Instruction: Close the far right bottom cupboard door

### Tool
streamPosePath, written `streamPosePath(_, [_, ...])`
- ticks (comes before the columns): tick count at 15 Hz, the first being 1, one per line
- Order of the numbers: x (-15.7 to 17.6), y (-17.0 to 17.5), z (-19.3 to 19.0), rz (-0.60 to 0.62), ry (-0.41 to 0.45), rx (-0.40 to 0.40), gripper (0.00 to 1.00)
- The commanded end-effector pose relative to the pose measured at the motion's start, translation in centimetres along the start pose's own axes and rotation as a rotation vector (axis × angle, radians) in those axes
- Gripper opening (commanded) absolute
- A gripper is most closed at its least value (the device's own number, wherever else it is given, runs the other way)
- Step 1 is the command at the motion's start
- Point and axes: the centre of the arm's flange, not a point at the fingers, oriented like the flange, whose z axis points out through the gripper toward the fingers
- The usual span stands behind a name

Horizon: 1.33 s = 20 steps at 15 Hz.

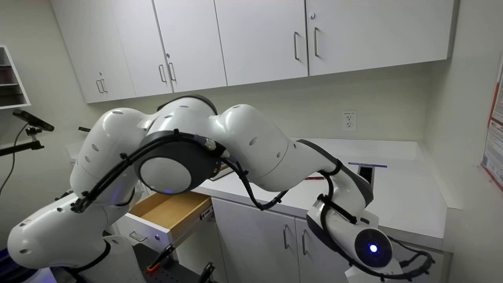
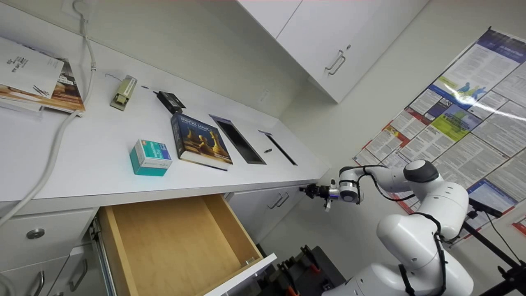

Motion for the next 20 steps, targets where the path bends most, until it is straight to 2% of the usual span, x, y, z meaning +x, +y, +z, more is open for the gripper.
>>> streamPosePath(1, [3.3,-0.1,1.0,-0.062,0.074,-0.007,0.0])
streamPosePath(5, [7.7,-0.6,-3.5,-0.114,0.033,0.115,0.0])
streamPosePath(8, [11.3,-1.0,-5.7,-0.173,-0.032,0.146,0.0])
streamPosePath(12, [18.5,-1.1,-8.7,-0.292,-0.135,0.176,0.0])
streamPosePath(15, [24.5,-2.0,-10.7,-0.401,-0.251,0.26,0.0])
streamPosePath(17, [28.5,-3.1,-12.0,-0.466,-0.279,0.34,0.0])
streamPosePath(20, [32.3,-4.3,-13.3,-0.539,-0.309,0.406,0.0])
